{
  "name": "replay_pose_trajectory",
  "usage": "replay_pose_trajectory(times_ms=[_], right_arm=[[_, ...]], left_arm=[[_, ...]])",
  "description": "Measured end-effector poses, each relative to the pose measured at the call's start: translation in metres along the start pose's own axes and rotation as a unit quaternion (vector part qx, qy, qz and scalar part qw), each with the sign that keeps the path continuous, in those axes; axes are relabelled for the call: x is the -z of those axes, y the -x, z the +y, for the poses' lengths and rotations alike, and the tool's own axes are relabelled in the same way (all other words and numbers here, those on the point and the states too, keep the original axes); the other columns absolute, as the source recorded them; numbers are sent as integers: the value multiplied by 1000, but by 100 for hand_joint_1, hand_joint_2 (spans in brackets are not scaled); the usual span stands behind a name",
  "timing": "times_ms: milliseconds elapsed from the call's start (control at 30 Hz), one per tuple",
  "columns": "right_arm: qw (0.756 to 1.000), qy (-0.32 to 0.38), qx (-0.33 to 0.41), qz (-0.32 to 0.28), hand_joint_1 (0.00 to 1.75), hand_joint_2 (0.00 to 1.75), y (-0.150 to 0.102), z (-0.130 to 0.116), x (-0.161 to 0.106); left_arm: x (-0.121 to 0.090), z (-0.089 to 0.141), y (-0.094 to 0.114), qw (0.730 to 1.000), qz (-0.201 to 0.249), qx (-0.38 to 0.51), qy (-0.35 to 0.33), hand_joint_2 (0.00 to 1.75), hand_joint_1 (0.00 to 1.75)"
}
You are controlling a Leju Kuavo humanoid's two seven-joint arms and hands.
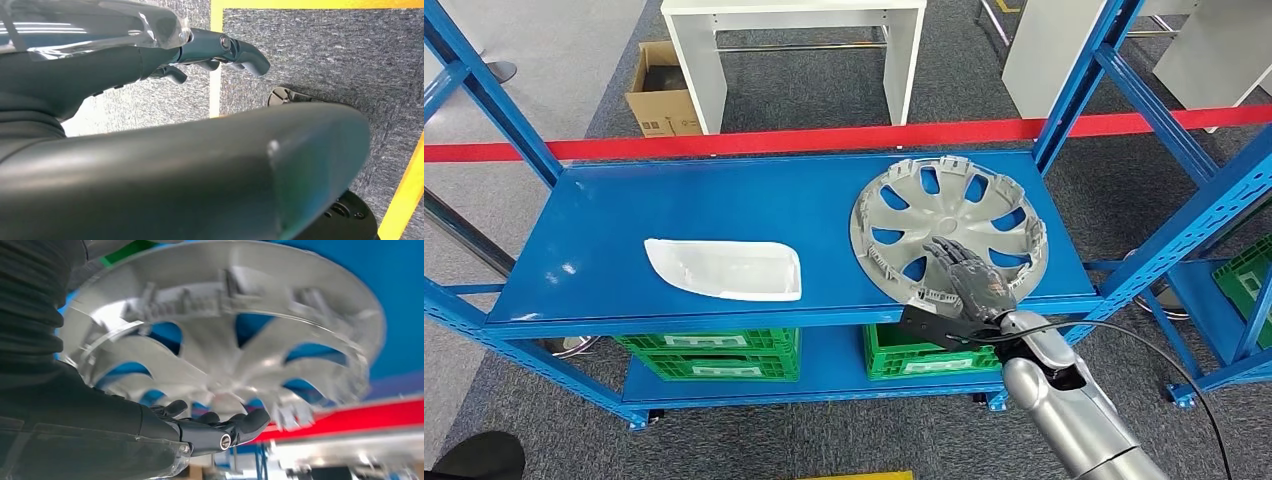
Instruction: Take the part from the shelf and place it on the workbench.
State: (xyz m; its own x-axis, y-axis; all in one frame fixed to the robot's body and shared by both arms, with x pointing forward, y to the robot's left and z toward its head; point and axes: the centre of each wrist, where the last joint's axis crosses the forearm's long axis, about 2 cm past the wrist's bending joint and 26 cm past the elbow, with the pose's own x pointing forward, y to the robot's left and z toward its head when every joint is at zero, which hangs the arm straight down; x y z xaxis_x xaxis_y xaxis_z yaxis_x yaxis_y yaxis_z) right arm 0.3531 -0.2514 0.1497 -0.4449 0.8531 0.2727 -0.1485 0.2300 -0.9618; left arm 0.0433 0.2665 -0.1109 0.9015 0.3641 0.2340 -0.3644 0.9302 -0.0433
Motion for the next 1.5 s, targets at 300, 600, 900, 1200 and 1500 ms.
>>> replay_pose_trajectory(times_ms=[300, 600, 900, 1200, 1500], right_arm=[[998, -37, -20, 46, 0, 175, 25, 3, -10], [996, -51, -48, 61, 0, 175, 35, 17, -9], [991, -34, -120, 50, 175, 175, 14, 38, 4], [988, -17, -151, 35, 175, 175, -6, 51, 10], [979, 42, -196, 21, 175, 175, -19, 64, 1]], left_arm=[[0, 0, 1, 1000, 1, 7, 5, 0, 0], [0, 0, 1, 1000, 1, 10, 5, 0, 0], [0, 1, 0, 1000, -1, 15, 4, 0, 0], [0, 2, 0, 1000, -3, 16, 2, 0, 0], [0, 2, 0, 1000, -10, 17, -2, 0, 0]])
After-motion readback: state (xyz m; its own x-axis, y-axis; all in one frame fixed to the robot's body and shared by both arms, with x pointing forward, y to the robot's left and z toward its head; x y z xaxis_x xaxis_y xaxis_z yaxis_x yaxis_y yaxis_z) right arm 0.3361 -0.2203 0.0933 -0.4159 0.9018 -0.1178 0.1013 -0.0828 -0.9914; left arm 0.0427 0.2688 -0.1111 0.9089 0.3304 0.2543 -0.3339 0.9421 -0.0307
